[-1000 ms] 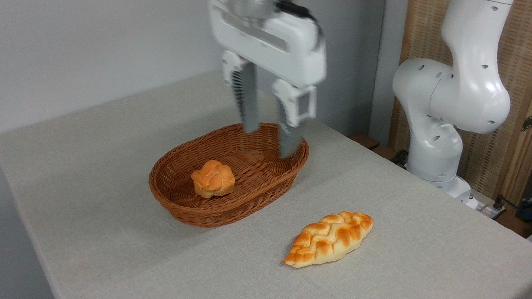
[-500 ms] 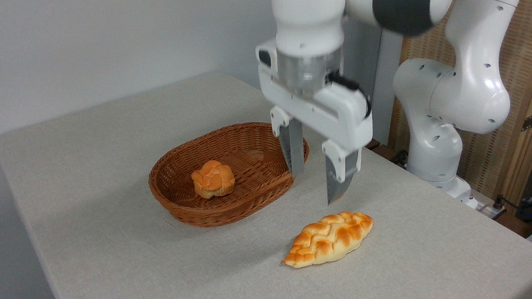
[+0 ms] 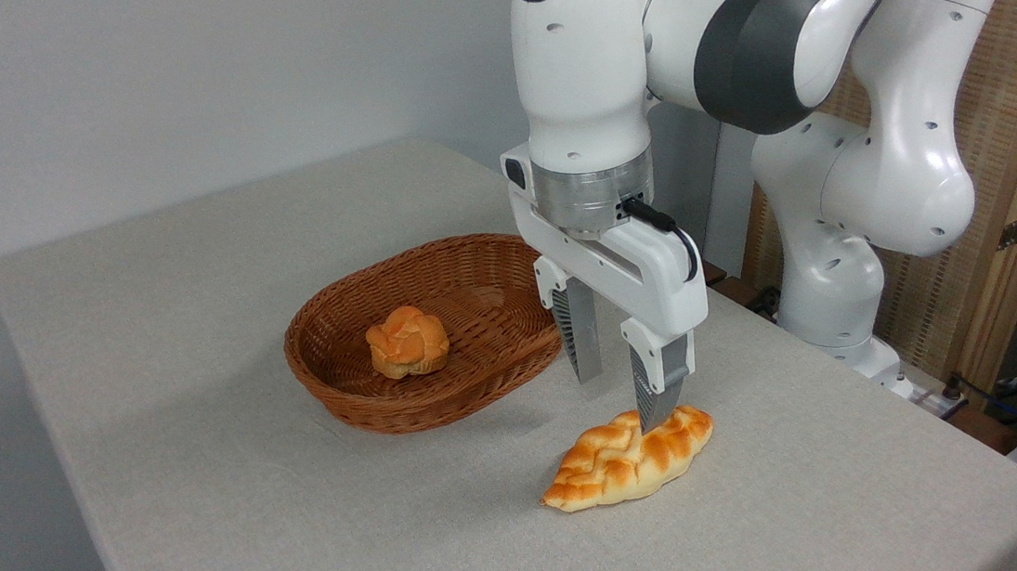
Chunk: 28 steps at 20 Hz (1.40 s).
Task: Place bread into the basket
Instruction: 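Lower the gripper around the braided golden bread on the table, then close the gripper on the braided bread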
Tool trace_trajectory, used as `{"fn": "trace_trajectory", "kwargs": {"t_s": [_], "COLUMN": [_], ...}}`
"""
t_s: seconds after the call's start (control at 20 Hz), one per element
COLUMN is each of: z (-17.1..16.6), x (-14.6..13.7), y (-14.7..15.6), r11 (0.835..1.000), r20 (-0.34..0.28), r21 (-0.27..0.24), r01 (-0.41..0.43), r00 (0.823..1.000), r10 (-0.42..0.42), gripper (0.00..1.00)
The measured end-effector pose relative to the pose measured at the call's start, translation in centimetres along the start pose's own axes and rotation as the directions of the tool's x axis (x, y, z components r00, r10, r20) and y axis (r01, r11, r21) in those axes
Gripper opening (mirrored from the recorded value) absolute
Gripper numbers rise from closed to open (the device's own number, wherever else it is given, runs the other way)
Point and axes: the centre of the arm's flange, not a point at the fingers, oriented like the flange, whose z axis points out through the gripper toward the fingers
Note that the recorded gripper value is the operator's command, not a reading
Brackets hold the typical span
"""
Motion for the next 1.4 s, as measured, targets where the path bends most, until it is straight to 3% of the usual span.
{"fn": "trace_trajectory", "kwargs": {"t_s": [0.3,0.5,0.7,1.15,1.2,1.3,1.4], "z": [2.4,2.5,3.4,5.0,5.1,5.7,6.4], "x": [-0.1,-0.6,-0.7,-1.4,-1.5,-1.3,-1.1], "y": [0.4,0.1,0.4,-0.2,-0.3,-0.2,-0.1], "r11": [1.000,0.999,0.999,0.999,0.999,0.998,0.996], "r20": [0.021,0.076,0.088,0.053,0.047,0.034,0.020], "r21": [-0.004,0.034,0.022,0.039,0.044,0.059,0.074], "r01": [-0.011,-0.040,-0.044,-0.031,-0.032,-0.035,-0.041], "r00": [1.000,0.996,0.995,0.998,0.998,0.999,0.999], "r10": [0.011,0.037,0.042,0.029,0.030,0.033,0.039], "gripper": [1.00,1.00,1.00,1.00,0.92,0.66,0.49]}}
